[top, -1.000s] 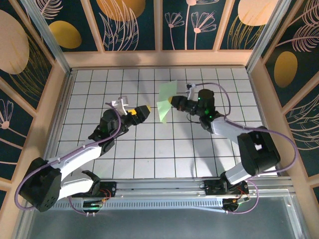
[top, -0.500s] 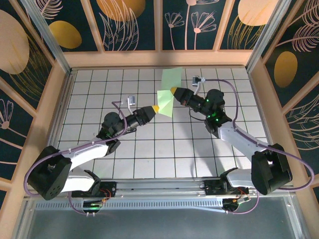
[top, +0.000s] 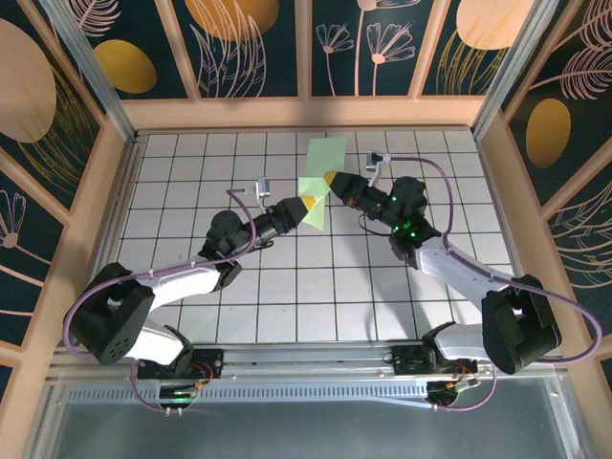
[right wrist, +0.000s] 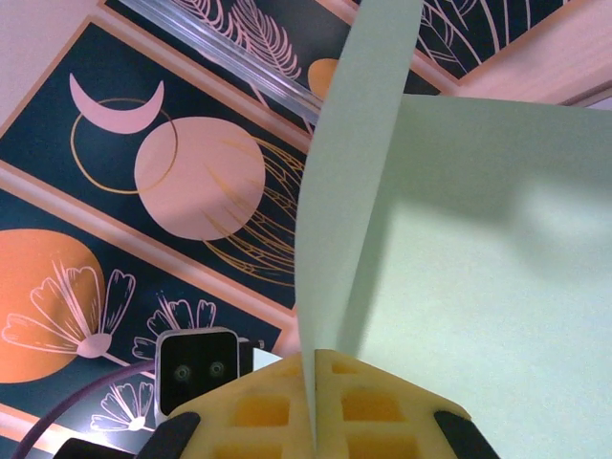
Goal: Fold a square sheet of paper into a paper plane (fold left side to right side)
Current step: Turn over the paper at the center of the table.
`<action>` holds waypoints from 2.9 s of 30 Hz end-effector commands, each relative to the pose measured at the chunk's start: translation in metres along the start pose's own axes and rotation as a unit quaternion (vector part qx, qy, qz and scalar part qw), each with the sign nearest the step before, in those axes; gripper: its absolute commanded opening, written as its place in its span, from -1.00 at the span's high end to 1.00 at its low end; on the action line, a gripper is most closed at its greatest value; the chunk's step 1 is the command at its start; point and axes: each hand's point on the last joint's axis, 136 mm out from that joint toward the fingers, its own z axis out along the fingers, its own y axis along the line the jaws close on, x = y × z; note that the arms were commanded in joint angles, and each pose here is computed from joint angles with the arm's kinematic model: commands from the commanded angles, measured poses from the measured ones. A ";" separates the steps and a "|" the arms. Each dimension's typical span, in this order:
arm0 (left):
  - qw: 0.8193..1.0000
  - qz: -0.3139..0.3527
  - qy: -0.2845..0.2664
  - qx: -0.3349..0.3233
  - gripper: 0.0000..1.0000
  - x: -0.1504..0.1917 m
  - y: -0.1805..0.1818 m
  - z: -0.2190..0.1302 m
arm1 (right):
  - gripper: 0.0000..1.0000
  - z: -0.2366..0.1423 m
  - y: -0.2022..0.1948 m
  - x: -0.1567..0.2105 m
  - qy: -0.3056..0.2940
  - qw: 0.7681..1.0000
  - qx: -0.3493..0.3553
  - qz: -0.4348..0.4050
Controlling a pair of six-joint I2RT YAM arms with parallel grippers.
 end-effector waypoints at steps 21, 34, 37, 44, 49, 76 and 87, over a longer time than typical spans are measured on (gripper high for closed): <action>1.000 -0.006 -0.002 0.031 0.08 -0.006 -0.013 0.019 | 1.00 0.000 -0.003 0.004 -0.020 1.000 0.005 0.003; 1.000 0.008 0.003 -0.022 0.74 -0.003 0.005 0.016 | 0.43 -0.004 -0.008 0.004 -0.017 0.999 0.032 -0.020; 0.999 0.023 0.004 -0.042 0.82 -0.003 0.008 0.013 | 0.25 -0.011 -0.017 0.002 -0.017 0.997 0.067 -0.043; 0.978 0.118 0.065 -0.157 1.00 0.001 0.028 0.007 | 0.00 -0.048 -0.065 -0.014 -0.024 0.967 0.230 -0.111; 0.926 0.193 0.133 -0.296 1.00 0.003 0.067 -0.014 | -0.08 -0.086 -0.108 -0.023 -0.019 0.921 0.361 -0.148; 0.538 0.334 0.255 -0.731 1.00 0.080 0.163 -0.081 | -0.32 -0.157 -0.168 -0.035 -0.047 0.857 0.495 -0.135; 0.661 0.246 0.281 -0.651 0.27 0.129 0.176 -0.036 | -0.34 -0.153 -0.170 -0.031 -0.034 0.868 0.478 -0.128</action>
